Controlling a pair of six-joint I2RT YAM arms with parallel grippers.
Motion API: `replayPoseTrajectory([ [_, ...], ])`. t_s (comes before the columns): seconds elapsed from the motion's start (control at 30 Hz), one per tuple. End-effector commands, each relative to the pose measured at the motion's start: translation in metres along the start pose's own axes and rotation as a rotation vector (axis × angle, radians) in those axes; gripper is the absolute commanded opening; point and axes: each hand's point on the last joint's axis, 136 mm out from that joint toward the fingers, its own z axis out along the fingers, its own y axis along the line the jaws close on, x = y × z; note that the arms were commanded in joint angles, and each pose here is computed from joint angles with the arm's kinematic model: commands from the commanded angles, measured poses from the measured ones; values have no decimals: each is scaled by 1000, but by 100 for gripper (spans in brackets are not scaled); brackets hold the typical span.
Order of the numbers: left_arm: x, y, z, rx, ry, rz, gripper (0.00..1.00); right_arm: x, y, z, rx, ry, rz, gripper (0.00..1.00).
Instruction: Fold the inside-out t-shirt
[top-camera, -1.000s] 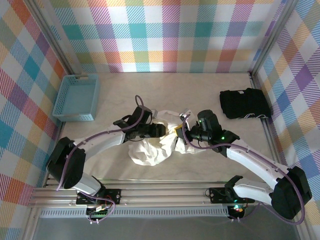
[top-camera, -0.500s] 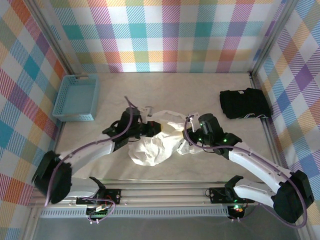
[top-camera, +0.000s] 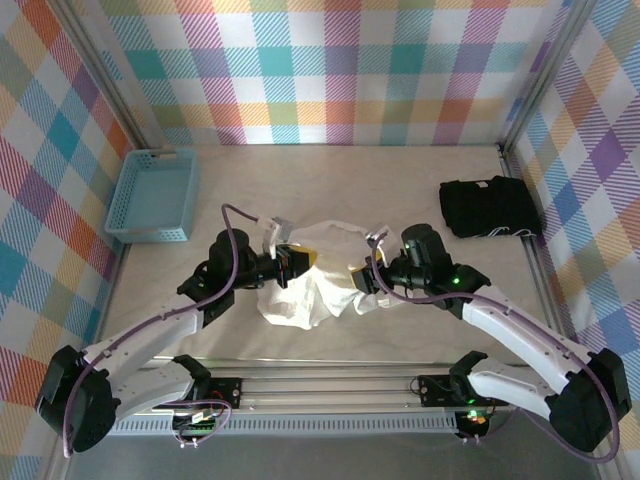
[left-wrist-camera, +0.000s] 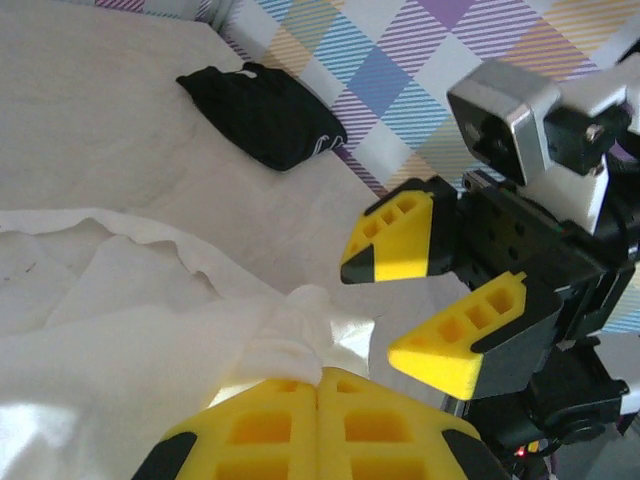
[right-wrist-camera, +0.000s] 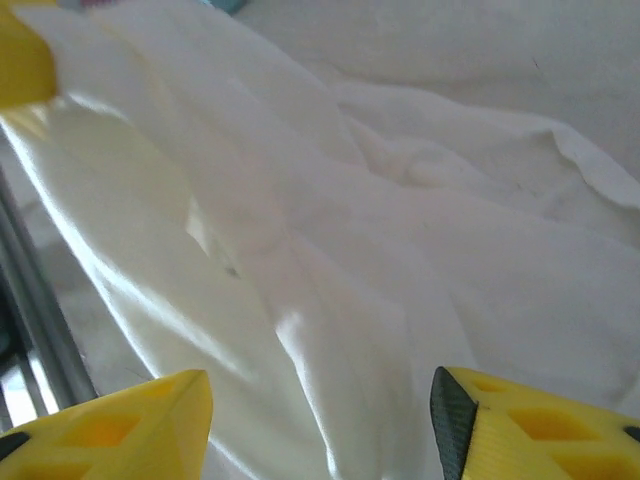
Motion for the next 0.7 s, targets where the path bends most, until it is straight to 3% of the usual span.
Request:
replayPoseTrajectory([
  [0.0, -9, -12, -9, 46, -38, 106, 0, -27, 19, 4, -114, -41, -52, 62],
  [0.4, -4, -11, -12, 30, -25, 121, 0, -29, 20, 54, -225, 56, 0, 58],
  [0.47, -5, -7, -13, 7, -32, 117, 0, -25, 20, 59, -237, 75, 17, 47],
  [0.57, -7, 11, -17, -106, -52, 100, 0, -30, 22, 55, -250, 72, 37, 18],
  [0.67, -3, 43, -22, -277, -53, 79, 0, -53, 36, 32, -363, -11, 81, 5],
])
